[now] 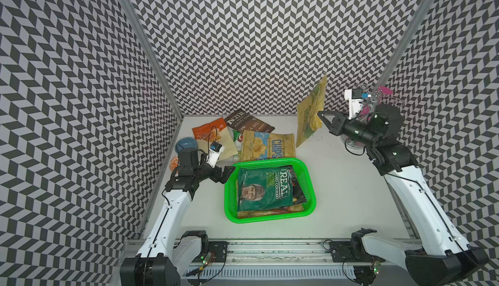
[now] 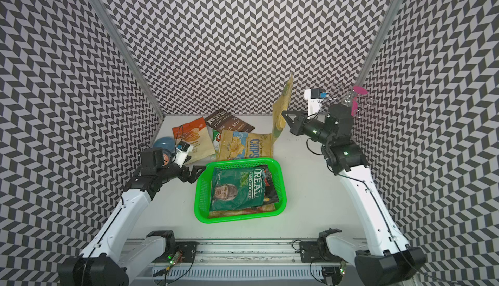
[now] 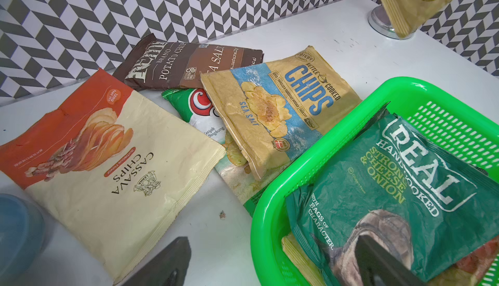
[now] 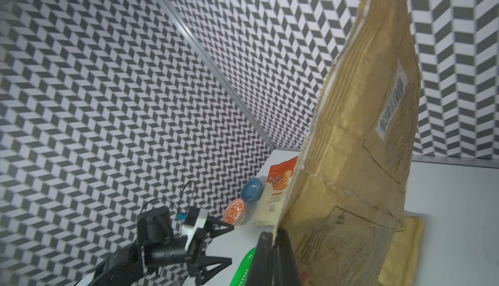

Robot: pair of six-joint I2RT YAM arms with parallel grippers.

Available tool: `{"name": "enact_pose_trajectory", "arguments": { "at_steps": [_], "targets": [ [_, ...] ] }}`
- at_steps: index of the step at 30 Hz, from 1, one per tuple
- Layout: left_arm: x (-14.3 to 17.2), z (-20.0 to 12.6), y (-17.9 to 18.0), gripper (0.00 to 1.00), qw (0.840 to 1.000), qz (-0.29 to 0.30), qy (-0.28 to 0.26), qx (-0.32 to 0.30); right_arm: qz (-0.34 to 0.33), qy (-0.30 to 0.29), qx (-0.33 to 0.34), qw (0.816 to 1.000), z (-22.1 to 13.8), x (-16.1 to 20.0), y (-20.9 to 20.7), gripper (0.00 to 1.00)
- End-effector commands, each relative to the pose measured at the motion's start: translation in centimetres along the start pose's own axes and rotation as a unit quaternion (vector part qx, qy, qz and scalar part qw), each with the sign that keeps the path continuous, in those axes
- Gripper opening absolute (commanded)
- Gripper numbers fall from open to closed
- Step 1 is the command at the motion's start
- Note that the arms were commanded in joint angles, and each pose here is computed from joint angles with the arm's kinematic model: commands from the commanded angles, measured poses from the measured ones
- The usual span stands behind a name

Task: Put the potato chips into the basket
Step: Pick up the potato chip from the center of the board, then place the potato chip in the basket.

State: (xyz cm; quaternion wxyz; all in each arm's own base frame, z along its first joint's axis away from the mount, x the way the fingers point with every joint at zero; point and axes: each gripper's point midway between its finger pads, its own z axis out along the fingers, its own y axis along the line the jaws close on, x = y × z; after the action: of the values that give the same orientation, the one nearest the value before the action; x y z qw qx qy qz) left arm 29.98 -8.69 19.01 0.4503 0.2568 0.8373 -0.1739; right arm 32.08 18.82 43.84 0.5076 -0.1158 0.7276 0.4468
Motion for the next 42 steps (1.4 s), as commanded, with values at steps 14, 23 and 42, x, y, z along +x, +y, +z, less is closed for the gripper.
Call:
{"name": "enact_pose_trajectory", "arguments": {
  "at_steps": [14,23,42],
  "targets": [
    [-1.0,-0.3,2.8,0.99,0.997,-0.012,-0.011,-0.074,-0.038,0.125,-0.337,0.932,-1.5,9.6,17.2,0.00],
    [-0.7,-0.4,6.1,0.99,0.988,-0.040,0.003,-0.151,0.012,0.145,-0.350,0.925,-0.4,15.6,20.7,0.00],
    [-0.5,-1.2,8.0,0.99,0.981,-0.057,0.003,-0.186,0.141,0.058,-0.246,0.957,3.9,15.1,21.3,0.00]
  ]
}}
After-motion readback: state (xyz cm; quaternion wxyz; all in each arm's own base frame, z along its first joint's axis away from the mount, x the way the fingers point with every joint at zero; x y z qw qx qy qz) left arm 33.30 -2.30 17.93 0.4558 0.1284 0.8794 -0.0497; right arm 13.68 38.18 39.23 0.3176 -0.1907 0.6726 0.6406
